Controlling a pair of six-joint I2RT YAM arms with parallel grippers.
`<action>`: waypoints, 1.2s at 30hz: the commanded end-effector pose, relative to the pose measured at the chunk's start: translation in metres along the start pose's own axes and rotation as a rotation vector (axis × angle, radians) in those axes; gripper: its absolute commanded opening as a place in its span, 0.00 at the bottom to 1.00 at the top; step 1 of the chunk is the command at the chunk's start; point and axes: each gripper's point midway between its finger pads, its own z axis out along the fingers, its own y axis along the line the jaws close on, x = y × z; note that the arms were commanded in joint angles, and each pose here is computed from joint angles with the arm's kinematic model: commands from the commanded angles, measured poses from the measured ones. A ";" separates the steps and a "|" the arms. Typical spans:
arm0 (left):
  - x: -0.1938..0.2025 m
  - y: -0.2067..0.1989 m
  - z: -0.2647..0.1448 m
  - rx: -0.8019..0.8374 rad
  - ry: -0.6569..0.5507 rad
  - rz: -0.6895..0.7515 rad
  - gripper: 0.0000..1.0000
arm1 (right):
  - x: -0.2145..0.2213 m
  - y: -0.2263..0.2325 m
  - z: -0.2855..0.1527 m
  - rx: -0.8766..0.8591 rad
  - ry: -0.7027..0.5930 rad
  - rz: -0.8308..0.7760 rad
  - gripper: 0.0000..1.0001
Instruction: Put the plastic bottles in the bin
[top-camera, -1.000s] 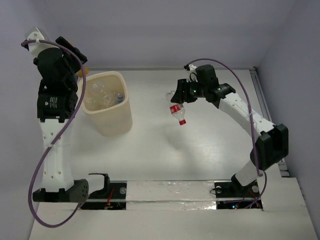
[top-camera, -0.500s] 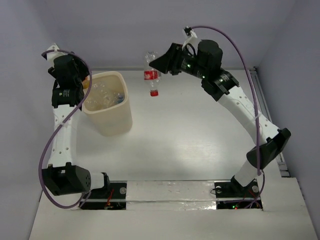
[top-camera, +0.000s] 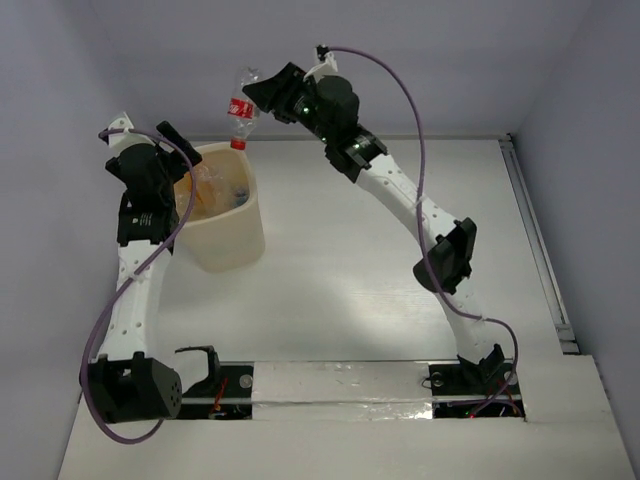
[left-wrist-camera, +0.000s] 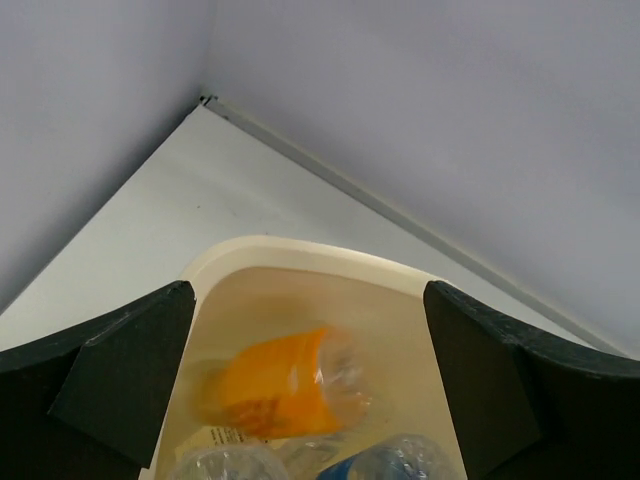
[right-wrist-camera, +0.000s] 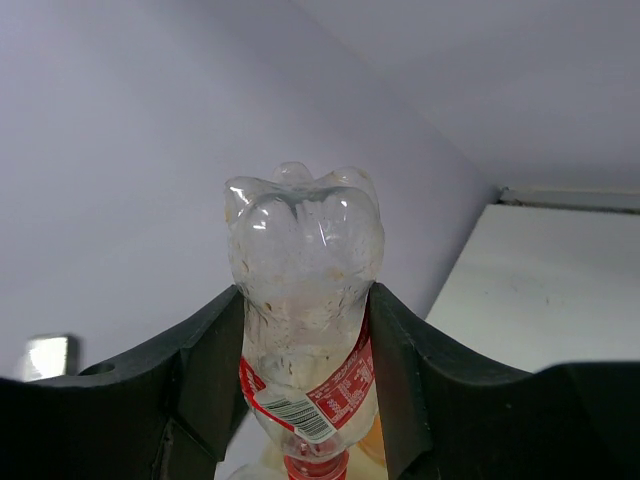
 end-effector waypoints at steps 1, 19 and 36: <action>-0.053 -0.028 -0.027 0.100 -0.119 -0.070 0.99 | -0.028 0.059 -0.005 -0.071 -0.196 -0.016 0.50; -0.135 -0.078 -0.114 0.321 -0.197 -0.229 0.99 | 0.051 0.041 -0.011 0.086 -0.028 -0.302 0.97; -0.149 -0.111 -0.175 0.533 -0.137 -0.342 0.99 | -0.095 0.083 -0.242 0.224 -0.312 -0.355 0.00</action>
